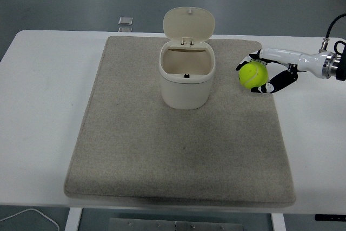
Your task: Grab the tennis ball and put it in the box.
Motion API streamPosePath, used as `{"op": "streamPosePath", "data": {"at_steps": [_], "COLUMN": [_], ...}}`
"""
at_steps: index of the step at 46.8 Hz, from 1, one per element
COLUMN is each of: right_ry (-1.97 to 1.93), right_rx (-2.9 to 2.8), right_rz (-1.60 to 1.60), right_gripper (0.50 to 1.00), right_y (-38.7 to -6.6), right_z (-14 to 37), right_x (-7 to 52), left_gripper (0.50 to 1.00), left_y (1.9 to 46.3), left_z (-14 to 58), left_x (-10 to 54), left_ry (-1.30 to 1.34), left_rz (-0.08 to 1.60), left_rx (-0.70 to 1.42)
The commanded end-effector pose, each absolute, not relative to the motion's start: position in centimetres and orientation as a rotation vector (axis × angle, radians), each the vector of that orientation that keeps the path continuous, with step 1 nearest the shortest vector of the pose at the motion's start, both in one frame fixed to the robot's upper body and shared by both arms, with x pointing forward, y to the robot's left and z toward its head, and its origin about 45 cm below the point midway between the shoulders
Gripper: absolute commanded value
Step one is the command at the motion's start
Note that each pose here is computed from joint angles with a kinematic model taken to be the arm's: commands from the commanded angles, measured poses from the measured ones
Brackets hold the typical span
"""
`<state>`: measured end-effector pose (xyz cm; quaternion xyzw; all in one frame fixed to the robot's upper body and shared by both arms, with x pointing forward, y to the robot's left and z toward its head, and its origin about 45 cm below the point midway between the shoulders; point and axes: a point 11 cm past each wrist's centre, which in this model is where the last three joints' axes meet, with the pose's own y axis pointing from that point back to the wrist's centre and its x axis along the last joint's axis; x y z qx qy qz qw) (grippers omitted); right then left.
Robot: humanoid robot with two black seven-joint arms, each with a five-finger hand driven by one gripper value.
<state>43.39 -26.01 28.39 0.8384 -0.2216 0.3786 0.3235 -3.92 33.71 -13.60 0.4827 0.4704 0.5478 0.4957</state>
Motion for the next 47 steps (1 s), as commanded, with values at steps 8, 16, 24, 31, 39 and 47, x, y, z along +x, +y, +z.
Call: {"op": "streamPosePath", "data": {"at_steps": [8, 16, 24, 31, 39, 47], "right_ry": [-0.612, -0.614, -0.647, -0.622, -0.573, -0.585], "right_rx": [2.341, 2.398, 2.466, 2.511, 2.555, 2.562], "right_rz": [0.955, 0.970, 0.980, 0.983, 0.987, 0.999], "right_gripper": [0.500, 0.500, 0.500, 0.500, 0.500, 0.500], "right_y": [-24.6, -23.2, -21.8, -19.9, -17.3, -16.3], "right_z": [32.6, 34.4, 35.7, 35.6, 35.1, 35.0], "right_x": [42.9, 42.7, 42.8, 42.7, 42.4, 42.7], "left_gripper": [0.992, 0.992, 0.992, 0.992, 0.992, 0.992], "left_y": [33.7, 33.7, 33.7, 33.7, 33.7, 33.7], "left_z": [-13.6, -13.6, -13.6, -13.6, -13.6, -13.6], "left_x": [-4.0, -3.9, -3.9, -3.9, -3.9, -3.9], "left_ry": [1.141, 1.139, 1.139, 1.139, 1.140, 1.139], "left_rz": [1.326, 1.327, 1.327, 1.327, 1.328, 1.327], "left_rx": [1.170, 1.169, 1.169, 1.169, 1.168, 1.169]}}
